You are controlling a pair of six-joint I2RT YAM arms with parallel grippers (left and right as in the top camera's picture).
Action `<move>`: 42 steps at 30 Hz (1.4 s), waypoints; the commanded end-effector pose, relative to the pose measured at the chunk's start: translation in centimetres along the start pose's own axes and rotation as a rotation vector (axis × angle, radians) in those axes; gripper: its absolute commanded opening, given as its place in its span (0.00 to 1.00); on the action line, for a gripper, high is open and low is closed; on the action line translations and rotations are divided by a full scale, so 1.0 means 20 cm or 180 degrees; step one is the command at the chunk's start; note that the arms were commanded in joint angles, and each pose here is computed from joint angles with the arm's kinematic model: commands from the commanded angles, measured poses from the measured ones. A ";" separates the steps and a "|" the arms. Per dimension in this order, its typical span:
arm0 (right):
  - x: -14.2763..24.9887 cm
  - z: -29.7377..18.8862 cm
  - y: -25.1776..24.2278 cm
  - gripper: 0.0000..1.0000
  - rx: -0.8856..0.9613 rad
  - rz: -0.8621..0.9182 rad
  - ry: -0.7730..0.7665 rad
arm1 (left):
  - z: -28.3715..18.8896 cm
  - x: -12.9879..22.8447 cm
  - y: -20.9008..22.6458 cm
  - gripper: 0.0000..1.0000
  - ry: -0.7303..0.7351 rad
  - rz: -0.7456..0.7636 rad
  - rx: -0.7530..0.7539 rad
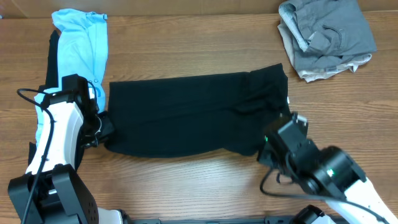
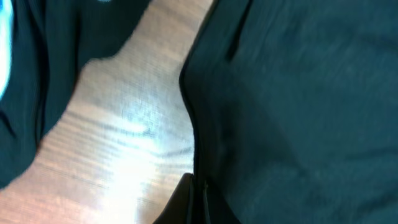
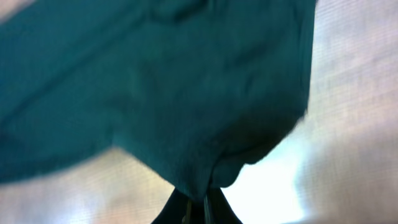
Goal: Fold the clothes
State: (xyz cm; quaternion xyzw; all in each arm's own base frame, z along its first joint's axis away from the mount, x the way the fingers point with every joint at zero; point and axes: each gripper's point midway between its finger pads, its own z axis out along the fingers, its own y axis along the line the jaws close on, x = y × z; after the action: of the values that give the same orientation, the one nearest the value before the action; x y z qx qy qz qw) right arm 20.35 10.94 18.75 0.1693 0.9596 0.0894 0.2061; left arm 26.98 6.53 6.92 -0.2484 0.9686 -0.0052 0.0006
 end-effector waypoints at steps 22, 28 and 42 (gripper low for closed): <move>-0.74 0.73 0.02 0.04 -0.0116 -0.0431 -0.0363 | -0.13 -0.47 -0.22 0.04 -0.1271 0.0090 0.0471; -0.78 0.80 0.04 0.04 -0.0112 -0.0459 -0.0439 | -0.11 -0.55 -0.32 0.04 -0.1460 0.0235 0.0551; -0.82 0.82 -0.05 0.04 0.0048 -0.0413 -0.0488 | 0.28 -0.56 -0.25 0.04 -0.1035 0.0116 0.0116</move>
State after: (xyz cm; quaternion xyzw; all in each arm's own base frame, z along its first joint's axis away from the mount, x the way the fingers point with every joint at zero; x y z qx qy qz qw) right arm 40.32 7.09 9.20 0.1020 0.9540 0.0697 0.2734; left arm 39.26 6.85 2.41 -0.2107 0.9623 0.0003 0.1720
